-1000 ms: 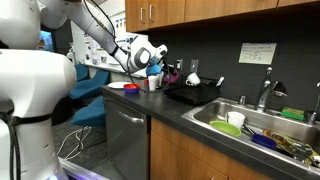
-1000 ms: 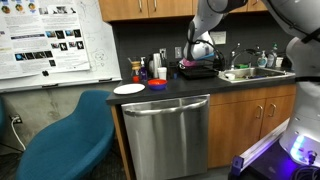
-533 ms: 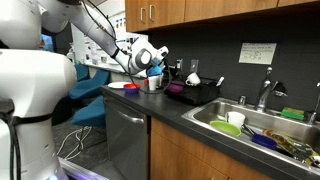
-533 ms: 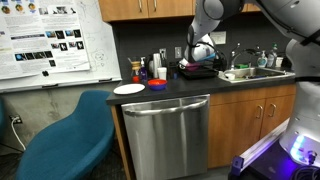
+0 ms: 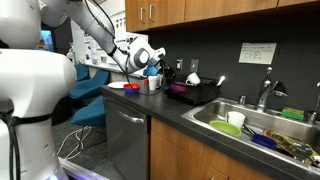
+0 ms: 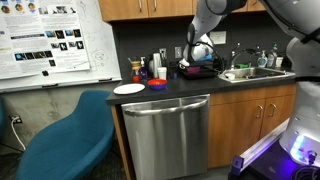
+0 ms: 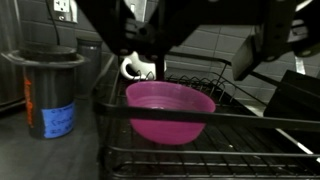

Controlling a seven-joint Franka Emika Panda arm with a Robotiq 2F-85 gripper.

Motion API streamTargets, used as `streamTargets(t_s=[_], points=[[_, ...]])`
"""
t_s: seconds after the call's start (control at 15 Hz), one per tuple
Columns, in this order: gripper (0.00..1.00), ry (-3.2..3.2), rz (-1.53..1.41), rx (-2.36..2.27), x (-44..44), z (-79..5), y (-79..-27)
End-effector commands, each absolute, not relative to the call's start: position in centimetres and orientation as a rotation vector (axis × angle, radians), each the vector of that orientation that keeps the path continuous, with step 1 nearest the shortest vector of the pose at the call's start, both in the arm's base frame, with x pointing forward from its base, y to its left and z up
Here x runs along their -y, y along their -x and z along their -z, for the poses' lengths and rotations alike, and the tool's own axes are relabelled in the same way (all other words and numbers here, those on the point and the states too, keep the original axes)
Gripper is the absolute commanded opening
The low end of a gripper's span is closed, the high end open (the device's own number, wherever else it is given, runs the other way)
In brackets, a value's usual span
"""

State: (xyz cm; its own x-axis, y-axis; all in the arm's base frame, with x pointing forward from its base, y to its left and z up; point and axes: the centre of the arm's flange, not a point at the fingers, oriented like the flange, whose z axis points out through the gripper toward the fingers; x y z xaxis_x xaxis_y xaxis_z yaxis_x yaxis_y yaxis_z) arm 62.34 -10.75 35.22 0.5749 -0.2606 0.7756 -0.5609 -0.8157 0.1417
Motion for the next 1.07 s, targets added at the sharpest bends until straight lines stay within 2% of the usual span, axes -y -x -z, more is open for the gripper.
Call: streamTargets(t_s=[0.0, 0.47, 1.0], points=[[0.98, -2.576, -1.221, 0.743, 8.7, -37.7, -62.2], [1.0, -2.49, -1.535, 0.662, 5.9, -42.5, -62.2], [1.0, -2.937, -1.396, 0.511, -2.3, -39.7, -61.3]])
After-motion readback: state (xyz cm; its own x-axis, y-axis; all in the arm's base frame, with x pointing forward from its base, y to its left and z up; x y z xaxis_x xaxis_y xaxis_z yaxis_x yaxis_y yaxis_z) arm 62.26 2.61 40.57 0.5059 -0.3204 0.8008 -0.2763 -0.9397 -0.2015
